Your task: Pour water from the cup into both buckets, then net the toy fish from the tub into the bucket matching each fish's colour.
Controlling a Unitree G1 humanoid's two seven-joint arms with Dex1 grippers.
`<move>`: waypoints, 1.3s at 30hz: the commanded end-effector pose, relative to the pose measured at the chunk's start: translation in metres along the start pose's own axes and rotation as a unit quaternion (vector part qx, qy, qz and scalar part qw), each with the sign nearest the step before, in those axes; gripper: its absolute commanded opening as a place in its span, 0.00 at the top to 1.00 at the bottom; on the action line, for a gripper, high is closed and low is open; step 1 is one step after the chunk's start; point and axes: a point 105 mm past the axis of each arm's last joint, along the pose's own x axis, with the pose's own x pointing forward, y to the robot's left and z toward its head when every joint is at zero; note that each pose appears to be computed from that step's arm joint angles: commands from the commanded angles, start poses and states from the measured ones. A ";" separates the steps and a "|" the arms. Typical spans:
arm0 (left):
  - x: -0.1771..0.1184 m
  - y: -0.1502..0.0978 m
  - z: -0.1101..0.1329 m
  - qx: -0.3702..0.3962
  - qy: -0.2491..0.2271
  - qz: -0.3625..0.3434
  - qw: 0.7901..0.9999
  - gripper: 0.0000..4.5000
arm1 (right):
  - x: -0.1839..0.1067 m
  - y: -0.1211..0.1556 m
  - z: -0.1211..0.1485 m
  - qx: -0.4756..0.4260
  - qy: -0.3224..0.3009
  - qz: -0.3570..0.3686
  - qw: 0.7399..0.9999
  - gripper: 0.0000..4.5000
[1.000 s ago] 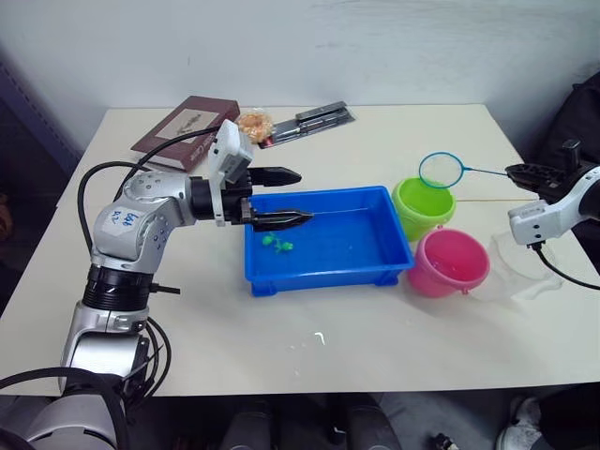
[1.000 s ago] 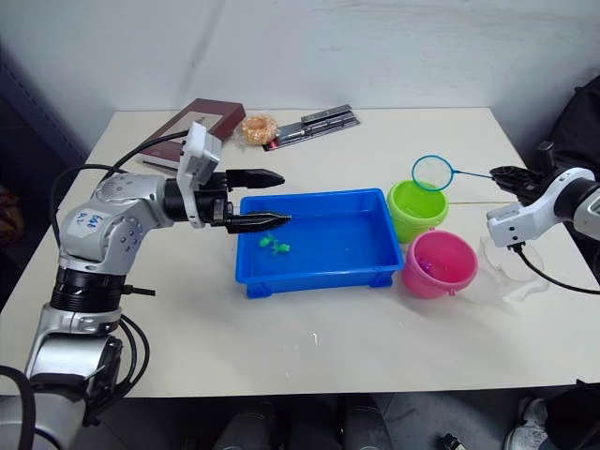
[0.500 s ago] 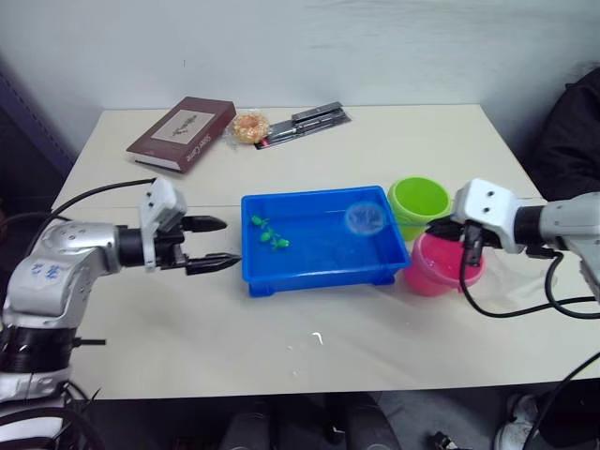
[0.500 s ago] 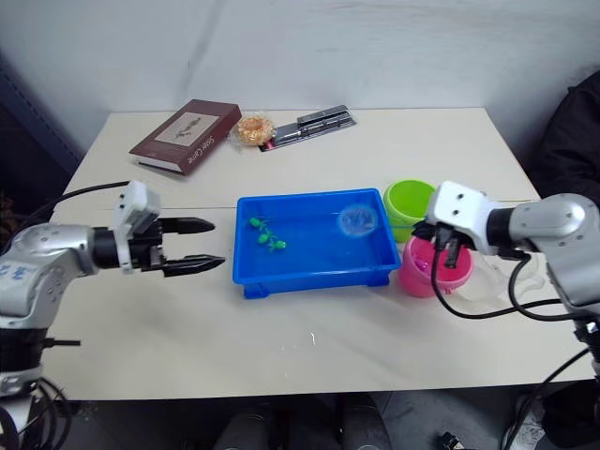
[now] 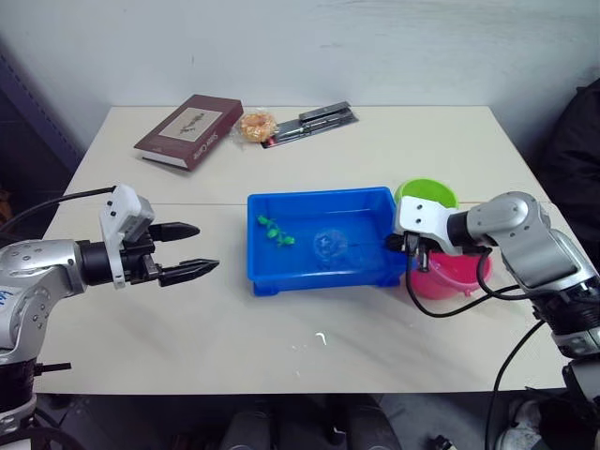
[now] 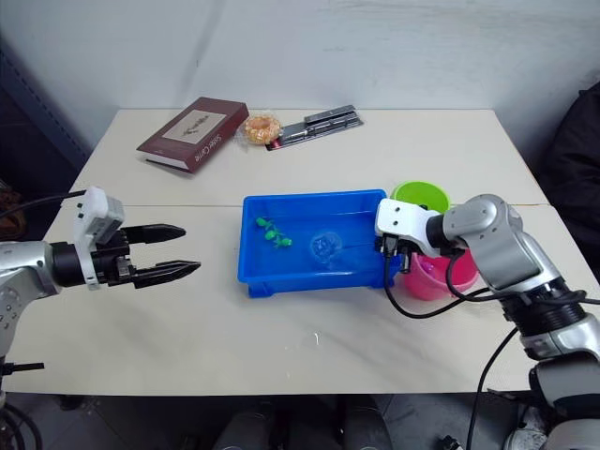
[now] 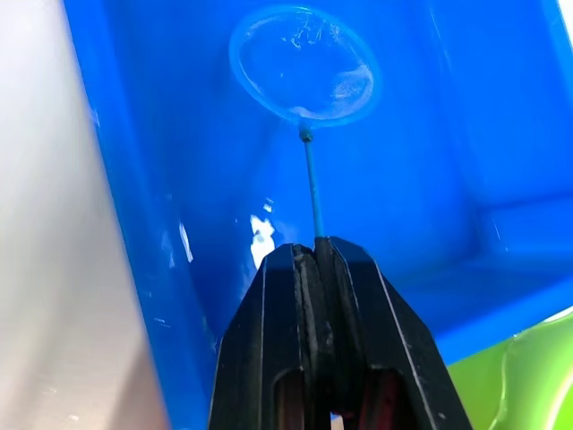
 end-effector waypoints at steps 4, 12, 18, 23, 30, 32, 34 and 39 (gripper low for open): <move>-0.003 -0.002 0.015 0.027 -0.012 0.006 1.000 0.00 | 0.024 -0.007 0.026 -0.022 -0.030 0.001 0.999 1.00; 0.000 -0.001 0.017 0.032 -0.016 0.011 0.999 0.00 | 0.036 -0.009 0.050 0.000 -0.081 -0.006 0.997 1.00; 0.005 0.001 0.019 0.035 -0.022 0.008 0.999 0.00 | 0.041 -0.001 0.060 0.022 -0.114 0.000 0.993 1.00; 0.008 0.003 0.021 0.035 -0.028 0.001 0.999 0.00 | 0.031 0.004 0.059 0.046 -0.130 0.000 0.990 1.00; 0.011 0.013 0.023 0.038 -0.033 -0.002 0.999 0.00 | 0.038 0.003 0.055 0.050 -0.131 0.004 0.990 1.00; 0.012 0.012 0.026 0.041 -0.038 -0.008 0.998 0.00 | 0.029 0.001 0.052 0.052 -0.141 -0.006 0.989 1.00; 0.015 0.010 0.030 0.042 -0.044 -0.020 0.998 0.00 | 0.015 0.001 0.051 0.057 -0.156 -0.015 0.986 1.00; 0.030 0.001 0.037 0.050 -0.057 -0.060 0.995 0.00 | -0.026 0.014 0.051 0.056 -0.194 -0.024 0.979 1.00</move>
